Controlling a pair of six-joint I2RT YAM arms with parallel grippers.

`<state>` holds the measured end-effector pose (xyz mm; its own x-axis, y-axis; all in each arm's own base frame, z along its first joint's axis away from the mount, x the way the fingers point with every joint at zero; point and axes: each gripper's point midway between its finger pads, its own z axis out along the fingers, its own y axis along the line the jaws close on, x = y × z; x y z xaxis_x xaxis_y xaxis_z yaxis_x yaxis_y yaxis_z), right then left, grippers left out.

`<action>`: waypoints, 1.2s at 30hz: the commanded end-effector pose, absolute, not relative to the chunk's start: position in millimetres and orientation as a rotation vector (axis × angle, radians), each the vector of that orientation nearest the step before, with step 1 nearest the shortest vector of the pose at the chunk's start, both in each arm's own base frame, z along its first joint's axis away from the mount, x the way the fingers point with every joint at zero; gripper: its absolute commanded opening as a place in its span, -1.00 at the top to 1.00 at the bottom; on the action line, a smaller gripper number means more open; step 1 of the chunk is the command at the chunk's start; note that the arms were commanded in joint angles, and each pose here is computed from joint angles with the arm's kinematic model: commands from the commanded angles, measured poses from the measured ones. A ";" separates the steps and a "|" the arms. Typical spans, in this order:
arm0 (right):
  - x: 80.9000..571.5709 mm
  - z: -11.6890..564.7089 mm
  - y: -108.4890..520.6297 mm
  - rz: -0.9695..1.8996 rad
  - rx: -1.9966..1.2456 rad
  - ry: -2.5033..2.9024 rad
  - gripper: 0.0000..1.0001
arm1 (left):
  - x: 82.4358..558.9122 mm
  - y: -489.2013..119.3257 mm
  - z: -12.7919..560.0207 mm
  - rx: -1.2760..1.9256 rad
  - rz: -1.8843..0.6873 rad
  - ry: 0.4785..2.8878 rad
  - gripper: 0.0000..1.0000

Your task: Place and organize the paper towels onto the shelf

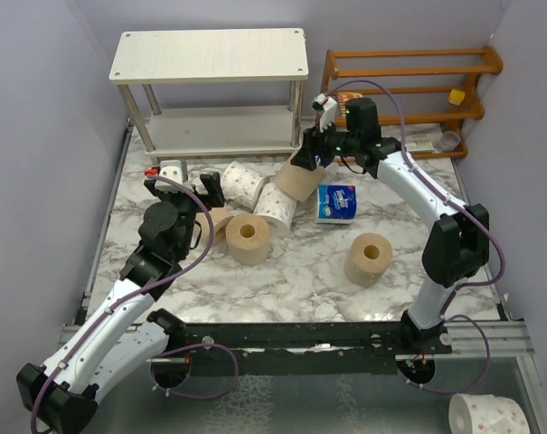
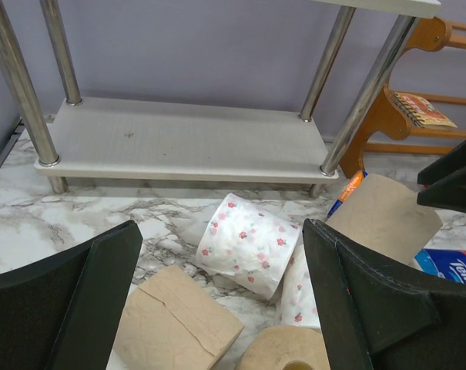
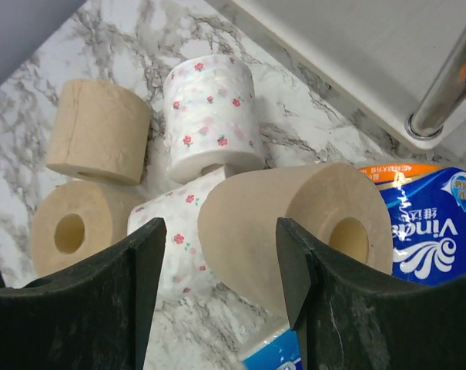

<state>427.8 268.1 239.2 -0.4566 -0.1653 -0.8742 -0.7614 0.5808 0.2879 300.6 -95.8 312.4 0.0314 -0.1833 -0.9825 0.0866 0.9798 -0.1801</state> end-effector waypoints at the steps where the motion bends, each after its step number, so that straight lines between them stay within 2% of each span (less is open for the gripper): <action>1: 443.0 250.2 257.8 0.620 -0.760 1.898 -0.19 | 299.6 -97.1 328.6 -0.083 -0.235 1.497 -0.79; 11: 452.8 225.0 250.0 0.527 -0.790 1.922 -0.14 | 299.9 -97.8 328.1 -0.080 -0.237 1.498 -0.79; 28: 426.1 189.4 264.6 0.707 -0.871 2.032 -0.14 | 302.8 -97.7 325.6 -0.083 -0.222 1.510 -0.79; 33: 428.9 177.5 261.2 0.678 -0.859 2.053 -0.14 | 302.8 -96.9 325.7 -0.084 -0.219 1.509 -0.79; 35: 428.2 171.7 260.4 0.676 -0.864 2.063 -0.04 | 302.6 -97.0 325.7 -0.084 -0.220 1.509 -0.79; 36: 427.3 170.1 261.1 0.682 -0.870 2.065 0.08 | 302.8 -97.4 325.2 -0.082 -0.221 1.511 -0.79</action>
